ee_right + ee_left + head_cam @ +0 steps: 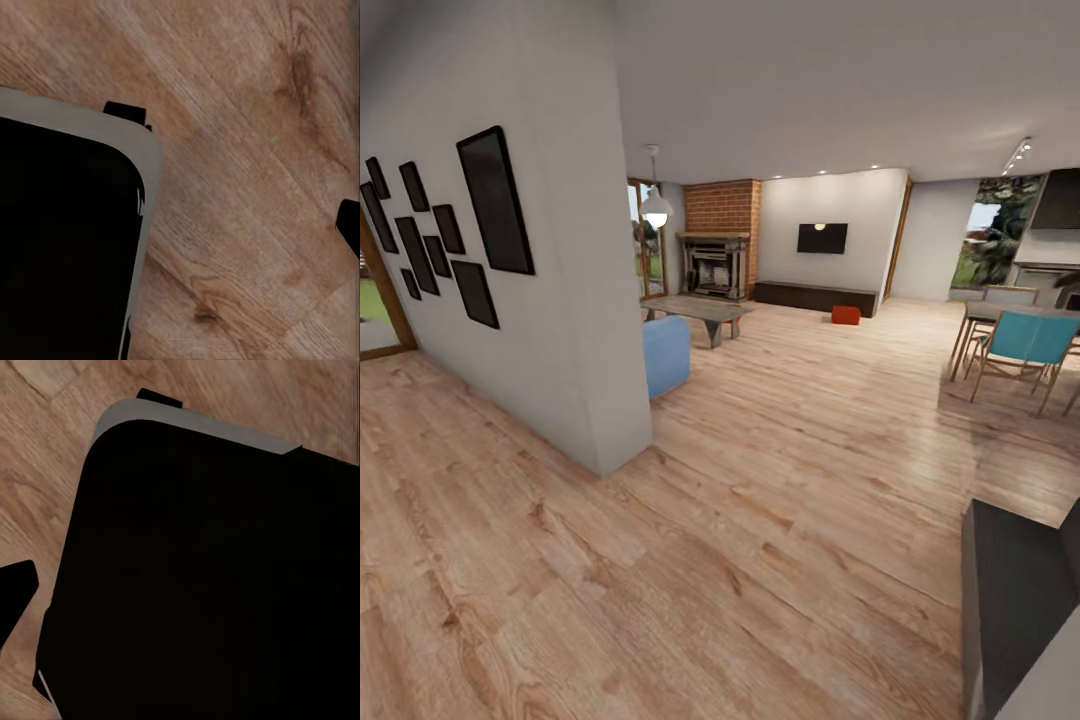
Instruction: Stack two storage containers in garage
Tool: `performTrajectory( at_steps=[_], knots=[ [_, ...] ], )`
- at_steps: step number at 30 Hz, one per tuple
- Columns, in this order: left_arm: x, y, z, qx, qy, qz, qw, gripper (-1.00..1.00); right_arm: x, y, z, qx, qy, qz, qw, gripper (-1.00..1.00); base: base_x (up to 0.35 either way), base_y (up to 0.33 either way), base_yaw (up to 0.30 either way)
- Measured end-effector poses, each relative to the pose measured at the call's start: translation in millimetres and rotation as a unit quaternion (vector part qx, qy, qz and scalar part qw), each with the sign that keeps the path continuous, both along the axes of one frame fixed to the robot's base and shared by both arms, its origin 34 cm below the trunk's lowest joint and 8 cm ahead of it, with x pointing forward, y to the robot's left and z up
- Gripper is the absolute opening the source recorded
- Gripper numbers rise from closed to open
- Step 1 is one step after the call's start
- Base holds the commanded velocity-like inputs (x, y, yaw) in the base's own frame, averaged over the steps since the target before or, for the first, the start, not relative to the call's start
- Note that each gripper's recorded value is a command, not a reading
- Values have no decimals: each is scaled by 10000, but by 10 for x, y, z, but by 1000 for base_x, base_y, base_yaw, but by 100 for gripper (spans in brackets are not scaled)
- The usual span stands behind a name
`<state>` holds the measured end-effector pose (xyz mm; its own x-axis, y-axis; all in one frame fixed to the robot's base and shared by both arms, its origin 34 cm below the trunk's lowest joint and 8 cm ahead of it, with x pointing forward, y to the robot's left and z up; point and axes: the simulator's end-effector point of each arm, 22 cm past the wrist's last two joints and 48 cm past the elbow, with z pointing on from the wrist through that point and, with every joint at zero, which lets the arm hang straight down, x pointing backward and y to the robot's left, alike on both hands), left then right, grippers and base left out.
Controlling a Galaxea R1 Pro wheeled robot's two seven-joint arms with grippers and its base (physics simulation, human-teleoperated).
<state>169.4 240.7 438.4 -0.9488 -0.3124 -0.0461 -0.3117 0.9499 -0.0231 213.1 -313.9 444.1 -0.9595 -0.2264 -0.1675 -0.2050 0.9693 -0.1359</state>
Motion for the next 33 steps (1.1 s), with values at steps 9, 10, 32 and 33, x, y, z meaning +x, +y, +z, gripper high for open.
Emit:
performTrajectory(
  at_steps=[9, 10, 32, 33],
  knots=[
    [-2, -4, 0, -3, 4, 1, 10000, 100, 0, -13, 1, -43, 2, 7, 10000, 100, 327, 0, -1],
    [-2, -3, 0, -2, 4, 0, 10000, 100, 0, -13, 1, -45, 1, 8, 10000, 100, 327, 0, 0],
    [-3, 7, 0, 3, 5, 4, 10000, 100, 0, -19, 2, -51, 1, 9, 10000, 100, 327, 0, 0],
    [-2, 7, 0, 3, 4, 6, 10000, 100, 0, -19, 2, -50, 1, 7, 10000, 100, 327, 0, 0]
  ],
)
